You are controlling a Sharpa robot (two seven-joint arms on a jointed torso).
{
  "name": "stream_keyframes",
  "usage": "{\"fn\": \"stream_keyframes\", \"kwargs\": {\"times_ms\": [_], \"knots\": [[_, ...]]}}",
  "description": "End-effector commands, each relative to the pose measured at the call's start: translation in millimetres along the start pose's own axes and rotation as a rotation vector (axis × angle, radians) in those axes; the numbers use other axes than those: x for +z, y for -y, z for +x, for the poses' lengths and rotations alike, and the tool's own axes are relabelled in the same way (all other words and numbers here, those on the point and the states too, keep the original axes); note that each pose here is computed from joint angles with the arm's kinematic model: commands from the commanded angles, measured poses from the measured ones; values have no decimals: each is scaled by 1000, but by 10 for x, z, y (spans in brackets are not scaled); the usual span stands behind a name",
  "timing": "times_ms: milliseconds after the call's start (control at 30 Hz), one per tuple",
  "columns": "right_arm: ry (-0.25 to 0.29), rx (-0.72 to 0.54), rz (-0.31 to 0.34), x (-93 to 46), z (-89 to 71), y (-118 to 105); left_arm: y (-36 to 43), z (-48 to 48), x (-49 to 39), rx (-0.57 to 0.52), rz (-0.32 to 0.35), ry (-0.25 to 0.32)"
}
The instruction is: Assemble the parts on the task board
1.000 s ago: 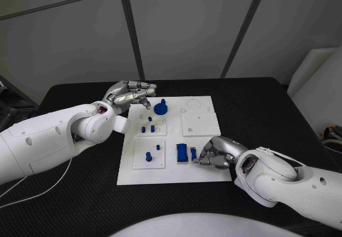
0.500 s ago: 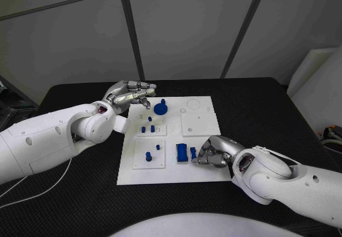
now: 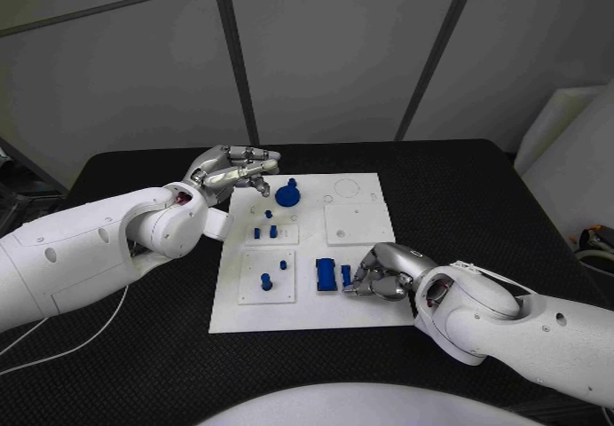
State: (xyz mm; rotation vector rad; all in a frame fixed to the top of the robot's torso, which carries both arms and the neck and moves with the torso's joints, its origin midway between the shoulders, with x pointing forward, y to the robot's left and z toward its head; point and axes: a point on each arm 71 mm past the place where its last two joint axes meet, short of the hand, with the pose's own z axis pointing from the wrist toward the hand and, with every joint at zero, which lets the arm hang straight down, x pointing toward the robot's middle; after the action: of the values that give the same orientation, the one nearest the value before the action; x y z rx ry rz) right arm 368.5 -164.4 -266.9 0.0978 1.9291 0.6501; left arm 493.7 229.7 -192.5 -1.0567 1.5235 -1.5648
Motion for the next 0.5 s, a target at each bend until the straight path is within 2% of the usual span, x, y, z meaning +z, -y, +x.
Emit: {"fn": "stream_keyframes", "kwargs": {"times_ms": [33, 500], "knots": [[0, -11, -1, 11, -7, 12, 11, 13, 1, 0, 1, -13], [22, 29, -48, -106, -75, 5, 8, 1, -4, 1, -1, -12]]}}
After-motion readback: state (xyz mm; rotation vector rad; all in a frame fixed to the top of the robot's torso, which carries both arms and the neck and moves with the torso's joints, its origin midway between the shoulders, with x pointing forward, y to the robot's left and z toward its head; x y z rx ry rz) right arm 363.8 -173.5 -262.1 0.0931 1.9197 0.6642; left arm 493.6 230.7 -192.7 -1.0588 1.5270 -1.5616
